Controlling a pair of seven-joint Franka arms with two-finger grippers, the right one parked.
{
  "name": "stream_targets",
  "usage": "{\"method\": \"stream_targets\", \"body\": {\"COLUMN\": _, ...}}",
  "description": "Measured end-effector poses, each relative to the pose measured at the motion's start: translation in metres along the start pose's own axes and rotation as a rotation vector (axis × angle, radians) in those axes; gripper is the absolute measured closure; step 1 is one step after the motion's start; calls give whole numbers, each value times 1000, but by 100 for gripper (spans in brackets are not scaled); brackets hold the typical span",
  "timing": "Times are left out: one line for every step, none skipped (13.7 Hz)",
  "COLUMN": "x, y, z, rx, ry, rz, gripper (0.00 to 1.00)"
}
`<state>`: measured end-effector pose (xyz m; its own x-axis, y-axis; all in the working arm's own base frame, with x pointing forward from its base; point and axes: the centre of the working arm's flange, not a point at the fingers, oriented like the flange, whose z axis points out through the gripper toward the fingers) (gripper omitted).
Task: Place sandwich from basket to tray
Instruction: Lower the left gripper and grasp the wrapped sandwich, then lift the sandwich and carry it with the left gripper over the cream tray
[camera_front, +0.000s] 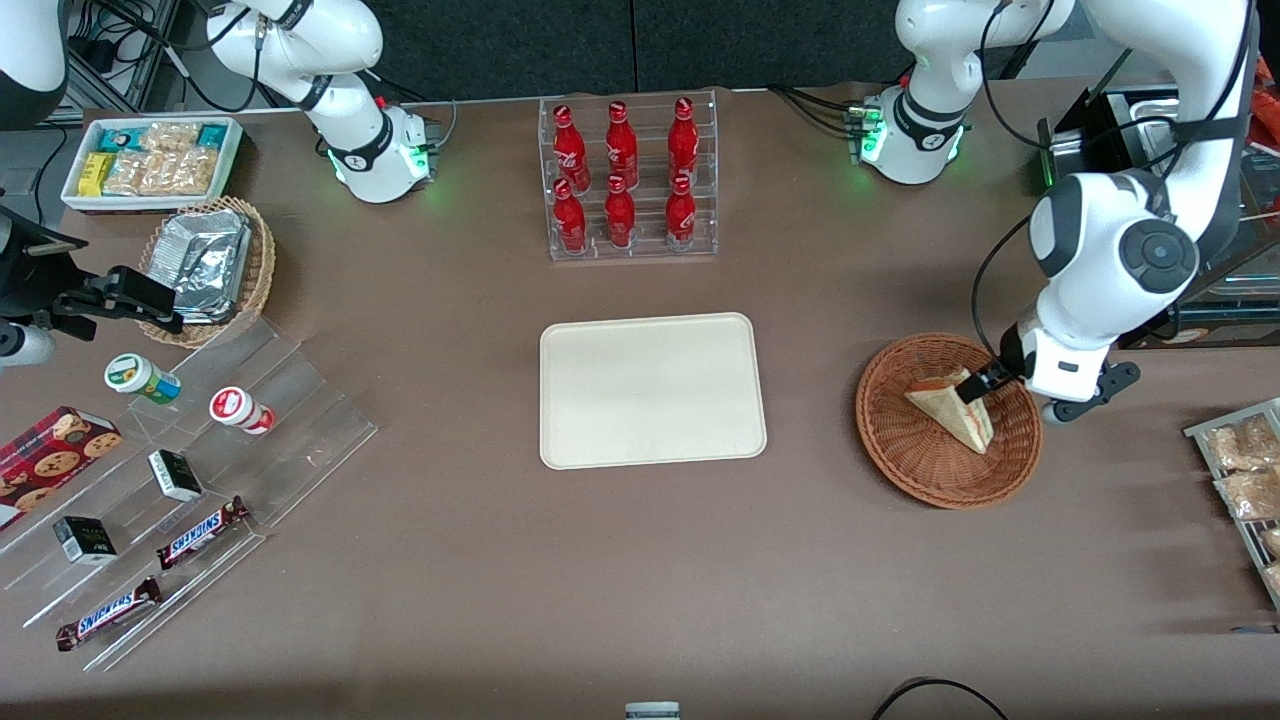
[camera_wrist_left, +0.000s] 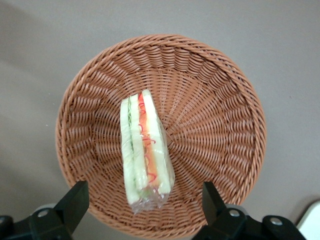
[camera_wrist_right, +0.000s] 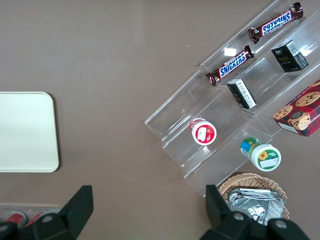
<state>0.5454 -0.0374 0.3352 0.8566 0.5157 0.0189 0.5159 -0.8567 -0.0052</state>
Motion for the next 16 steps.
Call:
{"method": "stream_targets", "body": {"x": 0, "y": 1, "z": 8, "rx": 11, "ry": 0, "rz": -25, "gripper": 0}}
{"method": "stream_targets", "body": {"x": 1, "y": 2, "z": 16, "rx": 16, "ry": 1, "rz": -53, "gripper": 0}}
{"method": "stream_targets", "body": {"x": 1, "y": 3, "z": 24, "rx": 13, "ry": 5, "rz": -84, "gripper": 0}}
{"method": "stream_targets", "body": {"x": 1, "y": 5, "z": 32, "rx": 14, "ry": 2, "rz": -108, "gripper": 0}}
{"method": "stream_targets", "body": {"x": -2, "y": 6, "z": 41, "rx": 21, "ry": -8, "rz": -124, "gripper": 0}}
{"method": "stream_targets", "body": {"x": -5, "y": 7, "z": 49, "rx": 29, "ry": -21, "rz": -133, "gripper": 0}}
{"method": "stream_targets", "body": {"x": -8, "y": 7, "z": 55, "rx": 34, "ry": -29, "rz": -138, "gripper": 0}}
{"method": "stream_targets", "body": {"x": -10, "y": 6, "z": 59, "rx": 37, "ry": -34, "rz": -141, "gripper": 0}}
{"method": "stream_targets", "body": {"x": -11, "y": 6, "z": 63, "rx": 39, "ry": -38, "rz": -144, "gripper": 0}}
{"method": "stream_targets", "body": {"x": -11, "y": 6, "z": 67, "rx": 42, "ry": -44, "rz": -145, "gripper": 0}}
{"method": "stream_targets", "body": {"x": -13, "y": 5, "z": 71, "rx": 47, "ry": -52, "rz": -145, "gripper": 0}}
{"method": "stream_targets", "body": {"x": -14, "y": 4, "z": 76, "rx": 53, "ry": -60, "rz": -145, "gripper": 6}}
{"method": "stream_targets", "body": {"x": -15, "y": 4, "z": 81, "rx": 57, "ry": -67, "rz": -146, "gripper": 6}}
{"method": "stream_targets", "body": {"x": -15, "y": 3, "z": 84, "rx": 59, "ry": -71, "rz": -150, "gripper": 13}}
{"method": "stream_targets", "body": {"x": -15, "y": 2, "z": 85, "rx": 61, "ry": -73, "rz": -156, "gripper": 23}}
{"method": "stream_targets", "body": {"x": -15, "y": 2, "z": 86, "rx": 62, "ry": -75, "rz": -161, "gripper": 36}}
